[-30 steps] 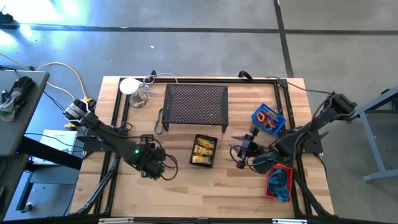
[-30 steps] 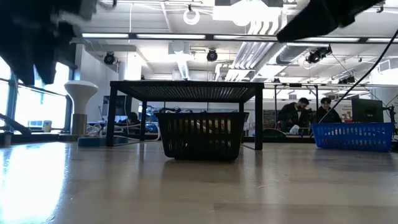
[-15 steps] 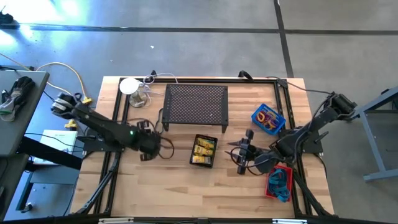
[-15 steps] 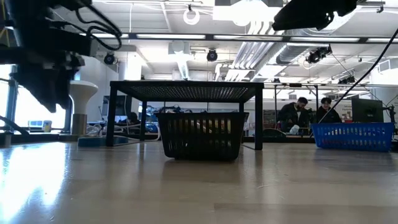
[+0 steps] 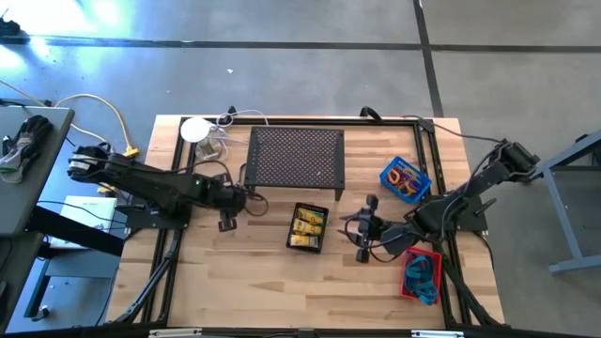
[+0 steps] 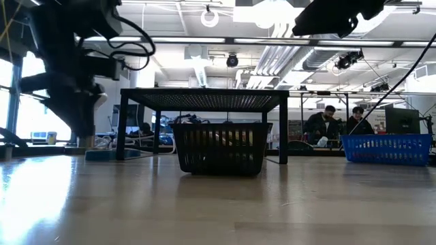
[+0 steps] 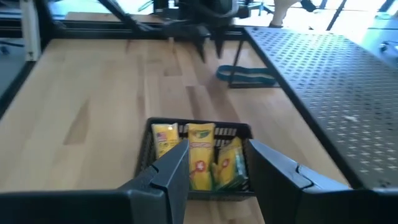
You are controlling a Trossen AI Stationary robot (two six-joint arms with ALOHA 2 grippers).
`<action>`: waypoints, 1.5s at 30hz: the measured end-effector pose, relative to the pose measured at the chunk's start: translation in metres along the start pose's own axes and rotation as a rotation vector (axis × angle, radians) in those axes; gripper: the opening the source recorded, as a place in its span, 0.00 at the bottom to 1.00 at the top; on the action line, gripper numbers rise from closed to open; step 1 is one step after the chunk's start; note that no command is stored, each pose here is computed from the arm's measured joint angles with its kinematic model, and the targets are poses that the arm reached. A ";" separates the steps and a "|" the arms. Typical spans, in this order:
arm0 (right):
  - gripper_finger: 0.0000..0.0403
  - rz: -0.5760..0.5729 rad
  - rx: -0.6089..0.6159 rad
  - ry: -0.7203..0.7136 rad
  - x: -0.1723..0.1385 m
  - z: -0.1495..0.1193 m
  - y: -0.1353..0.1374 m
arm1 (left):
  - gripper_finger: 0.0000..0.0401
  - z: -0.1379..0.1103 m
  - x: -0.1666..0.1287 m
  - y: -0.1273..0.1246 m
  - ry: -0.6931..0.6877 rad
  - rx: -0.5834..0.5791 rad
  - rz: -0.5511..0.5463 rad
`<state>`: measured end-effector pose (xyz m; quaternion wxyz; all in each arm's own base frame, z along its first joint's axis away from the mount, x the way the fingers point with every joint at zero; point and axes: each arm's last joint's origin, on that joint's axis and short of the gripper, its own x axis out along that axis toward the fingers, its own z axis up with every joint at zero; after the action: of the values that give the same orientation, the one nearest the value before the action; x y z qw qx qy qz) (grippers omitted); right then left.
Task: Pick & Place Office Desk Supplies
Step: Put the blue rubber band into the orange bin
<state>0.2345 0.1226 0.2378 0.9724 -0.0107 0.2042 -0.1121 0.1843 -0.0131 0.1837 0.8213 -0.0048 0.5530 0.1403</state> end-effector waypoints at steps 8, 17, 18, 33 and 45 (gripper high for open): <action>0.36 0.019 0.003 0.003 0.000 0.000 0.001 | 0.41 0.005 0.003 0.009 -0.031 -0.046 0.015; 0.36 0.014 -0.013 0.017 0.004 -0.004 0.003 | 0.41 0.002 0.010 0.014 -0.022 -0.057 0.025; 0.36 0.012 -0.015 0.019 0.005 -0.004 0.003 | 0.41 -0.001 0.012 0.013 -0.018 -0.048 0.019; 0.36 0.013 -0.009 0.015 0.006 -0.004 0.003 | 0.41 -0.010 0.026 0.010 -0.054 -0.098 -0.021; 0.36 0.017 0.001 0.004 0.006 -0.003 0.004 | 0.41 -0.026 0.037 0.011 -0.023 -0.085 -0.001</action>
<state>0.2400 0.1250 0.2327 0.9730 -0.0082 0.2062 -0.1038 0.1715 0.0016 0.1415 0.8268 -0.0384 0.5370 0.1632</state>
